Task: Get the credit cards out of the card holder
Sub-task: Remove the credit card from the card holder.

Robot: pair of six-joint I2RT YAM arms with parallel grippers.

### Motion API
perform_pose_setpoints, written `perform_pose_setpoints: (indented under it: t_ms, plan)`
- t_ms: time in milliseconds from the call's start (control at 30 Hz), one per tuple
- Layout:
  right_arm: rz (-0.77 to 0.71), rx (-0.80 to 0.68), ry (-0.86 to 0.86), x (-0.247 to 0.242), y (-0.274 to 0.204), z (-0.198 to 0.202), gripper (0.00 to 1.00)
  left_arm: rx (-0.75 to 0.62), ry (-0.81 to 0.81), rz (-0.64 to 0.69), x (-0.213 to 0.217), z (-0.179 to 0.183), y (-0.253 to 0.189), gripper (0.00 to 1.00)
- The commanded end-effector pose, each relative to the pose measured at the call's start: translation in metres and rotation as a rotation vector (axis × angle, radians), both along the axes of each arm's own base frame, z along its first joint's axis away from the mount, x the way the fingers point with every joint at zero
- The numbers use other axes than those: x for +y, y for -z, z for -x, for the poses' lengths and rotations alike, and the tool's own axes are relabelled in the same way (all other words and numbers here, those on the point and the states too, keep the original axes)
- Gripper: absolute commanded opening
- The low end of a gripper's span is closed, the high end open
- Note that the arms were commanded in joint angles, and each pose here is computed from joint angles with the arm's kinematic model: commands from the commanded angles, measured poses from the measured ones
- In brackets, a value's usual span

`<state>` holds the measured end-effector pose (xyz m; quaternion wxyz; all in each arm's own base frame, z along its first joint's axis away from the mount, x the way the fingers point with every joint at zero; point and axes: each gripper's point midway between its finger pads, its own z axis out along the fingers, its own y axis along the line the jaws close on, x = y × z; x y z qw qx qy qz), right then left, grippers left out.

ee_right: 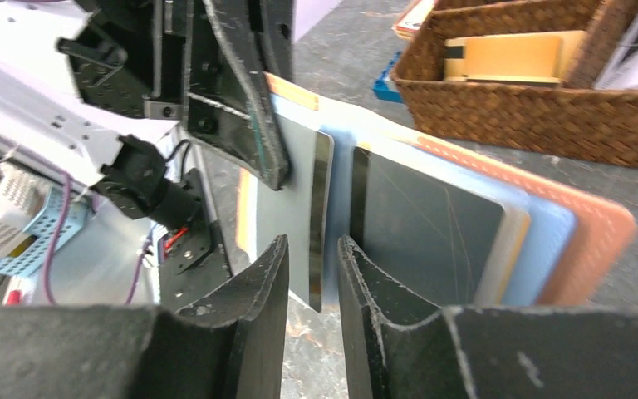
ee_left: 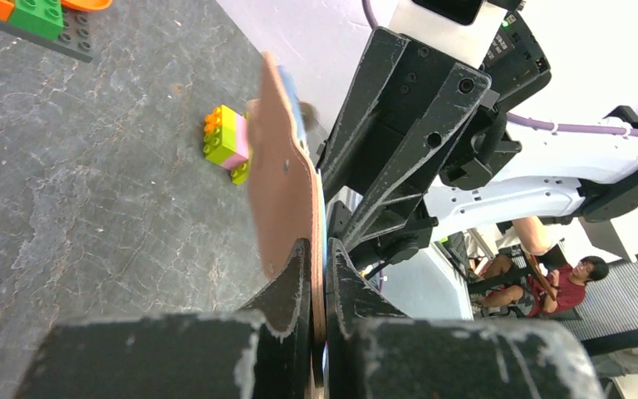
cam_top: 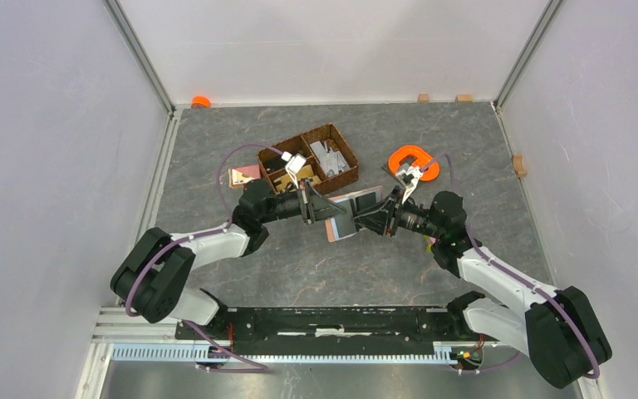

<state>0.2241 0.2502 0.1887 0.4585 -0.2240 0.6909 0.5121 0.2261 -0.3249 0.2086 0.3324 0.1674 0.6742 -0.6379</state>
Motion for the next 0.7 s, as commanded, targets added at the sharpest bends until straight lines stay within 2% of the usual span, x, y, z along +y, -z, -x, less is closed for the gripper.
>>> perform_pose_setpoints:
  t_ms: [0, 167, 433, 500, 600, 667]
  plan:
    - [-0.074, -0.032, -0.070, 0.005, -0.017, 0.012, 0.32, -0.068, 0.102, 0.094, -0.006, 0.021, -0.030, 0.02]
    - [-0.107, -0.031, -0.116, 0.008, -0.023, 0.020, 0.22, -0.064, 0.101, 0.099, -0.006, 0.021, -0.030, 0.02]
    - [-0.188, -0.044, -0.186, 0.009, -0.038, 0.036, 0.00, -0.060, 0.137, 0.152, -0.006, 0.026, -0.038, 0.03]
    - [-0.188, -0.039, -0.180, 0.009, -0.037, 0.035, 0.00, -0.055, 0.137, 0.152, -0.006, 0.025, -0.037, 0.09]
    - [-0.180, -0.027, -0.143, 0.006, -0.034, 0.028, 0.00, -0.051, 0.121, 0.152, -0.005, 0.023, -0.036, 0.29]
    - [-0.180, -0.012, -0.110, 0.000, -0.030, 0.023, 0.00, -0.049, 0.118, 0.148, -0.004, 0.022, -0.036, 0.34]
